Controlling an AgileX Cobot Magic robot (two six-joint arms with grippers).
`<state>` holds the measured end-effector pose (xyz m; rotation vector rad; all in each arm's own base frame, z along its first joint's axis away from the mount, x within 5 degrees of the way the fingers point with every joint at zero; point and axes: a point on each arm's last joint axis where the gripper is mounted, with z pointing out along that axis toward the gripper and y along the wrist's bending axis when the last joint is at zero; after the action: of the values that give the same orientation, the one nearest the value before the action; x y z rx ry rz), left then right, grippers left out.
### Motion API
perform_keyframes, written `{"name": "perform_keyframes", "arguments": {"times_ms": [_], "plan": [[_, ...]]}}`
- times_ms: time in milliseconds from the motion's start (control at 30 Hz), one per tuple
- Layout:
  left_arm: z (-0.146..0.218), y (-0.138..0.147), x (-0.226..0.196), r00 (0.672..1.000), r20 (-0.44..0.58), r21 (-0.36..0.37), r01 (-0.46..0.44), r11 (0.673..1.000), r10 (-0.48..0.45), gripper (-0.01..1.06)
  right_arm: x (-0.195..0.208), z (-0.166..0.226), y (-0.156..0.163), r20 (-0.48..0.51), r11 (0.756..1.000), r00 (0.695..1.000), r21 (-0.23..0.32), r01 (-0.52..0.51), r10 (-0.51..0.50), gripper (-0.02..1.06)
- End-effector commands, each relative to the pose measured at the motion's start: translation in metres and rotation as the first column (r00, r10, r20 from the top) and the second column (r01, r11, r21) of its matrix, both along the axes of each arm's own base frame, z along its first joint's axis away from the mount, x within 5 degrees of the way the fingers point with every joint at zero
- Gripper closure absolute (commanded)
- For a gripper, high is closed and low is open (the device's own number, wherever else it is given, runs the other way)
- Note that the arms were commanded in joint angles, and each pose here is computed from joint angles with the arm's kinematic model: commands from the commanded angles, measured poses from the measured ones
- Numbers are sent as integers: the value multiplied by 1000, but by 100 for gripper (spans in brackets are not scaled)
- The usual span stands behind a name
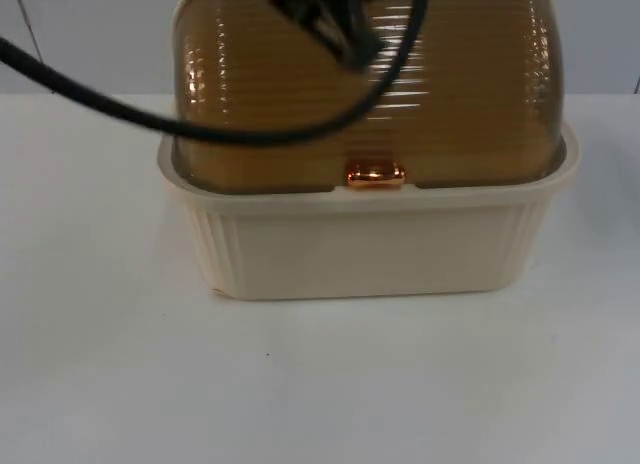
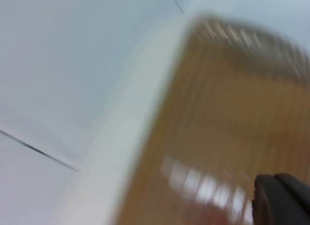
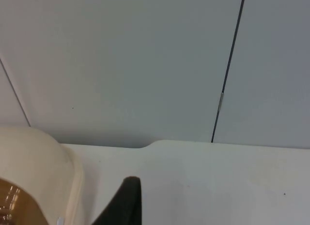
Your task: Open the box lid with the left hand, place the block into the box with the right hand, then close the box lid with the left hand.
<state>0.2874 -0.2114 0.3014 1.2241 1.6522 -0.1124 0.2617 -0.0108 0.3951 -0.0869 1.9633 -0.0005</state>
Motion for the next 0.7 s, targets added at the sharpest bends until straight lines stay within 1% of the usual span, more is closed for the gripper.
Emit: {"name": "perform_keyframes", "arguments": {"times_ms": [0, 33, 67, 133, 167, 200, 233, 267, 300, 333, 367, 400, 433, 500, 533, 567, 600, 633, 667], "plan": [[26, 11, -5, 995, 77, -78, -50, 996, 56, 105, -2, 5, -1, 25, 1000, 1000, 1, 7, -7, 0], [36, 17, -5, 989, 118, -104, -72, 992, 84, 105, -2, 5, -1, 25, 1000, 1000, 1, 7, -7, 0], [36, 17, -5, 989, 118, -104, -72, 992, 84, 105, -2, 5, -1, 25, 1000, 1000, 1, 7, -7, 0], [60, 34, -6, 962, 214, -174, -135, 975, 171, 105, -2, 5, -1, 25, 1000, 1000, 1, 7, -7, 0], [70, 42, -6, 944, 245, -218, -170, 961, 223, 105, -2, 5, -1, 25, 1000, 1000, 1, 7, -7, 0], [79, 52, -6, 923, 260, -274, -211, 938, 284, 105, -2, 5, -1, 25, 1000, 1000, 1, 7, -7, 0], [79, 52, -6, 923, 260, -274, -211, 938, 284, 105, -2, 5, -1, 25, 1000, 1000, 1, 7, -7, 0], [89, 65, -5, 895, 272, -331, -257, 908, 353, 105, -2, 5, -1, 25, 1000, 1000, 1, 7, -7, 0], [96, 78, -4, 866, 265, -391, -306, 868, 424, 105, -2, 5, -1, 25, 1000, 1000, 1, 7, -7, 0], [101, 90, -3, 842, 236, -446, -349, 824, 485, 105, -2, 5, -1, 25, 1000, 1000, 1, 7, -7, 0], [106, 105, -2, 810, 199, -501, -400, 767, 552, 105, -2, 5, -1, 25, 1000, 1000, 1, 7, -7, 0], [108, 120, 1, 778, 161, -539, -445, 715, 607, 105, -2, 5, -1, 25, 1000, 1000, 1, 7, -7, 0], [108, 120, 1, 778, 161, -539, -445, 715, 607, 105, -2, 5, -1, 25, 1000, 1000, 1, 7, -7, 0], [108, 148, 7, 719, 60, -599, -529, 601, 692, 105, -2, 5, 0, 27, 1000, 1000, 20, 6, -7, 0], [105, 162, 9, 690, 15, -612, -566, 553, 724, 105, -2, 5, 0, 27, 1000, 1000, 20, 6, -7, 0], [100, 174, 11, 671, -29, -614, -597, 516, 741, 105, -2, 5, 0, 27, 1000, 1000, 20, 6, -7, 0], [100, 174, 11, 671, -29, -614, -597, 516, 741, 105, -2, 5, 0, 27, 1000, 1000, 20, 6, -7, 0], [95, 183, 13, 665, -68, -607, -619, 498, 744, 105, -2, 5, 0, 27, 1000, 1000, 22, 6, -7, 0], [83, 195, 14, 672, -116, -574, -646, 503, 731, 105, -2, 5, 0, 25, 1000, 1000, 22, 5, -6, 0]]}}
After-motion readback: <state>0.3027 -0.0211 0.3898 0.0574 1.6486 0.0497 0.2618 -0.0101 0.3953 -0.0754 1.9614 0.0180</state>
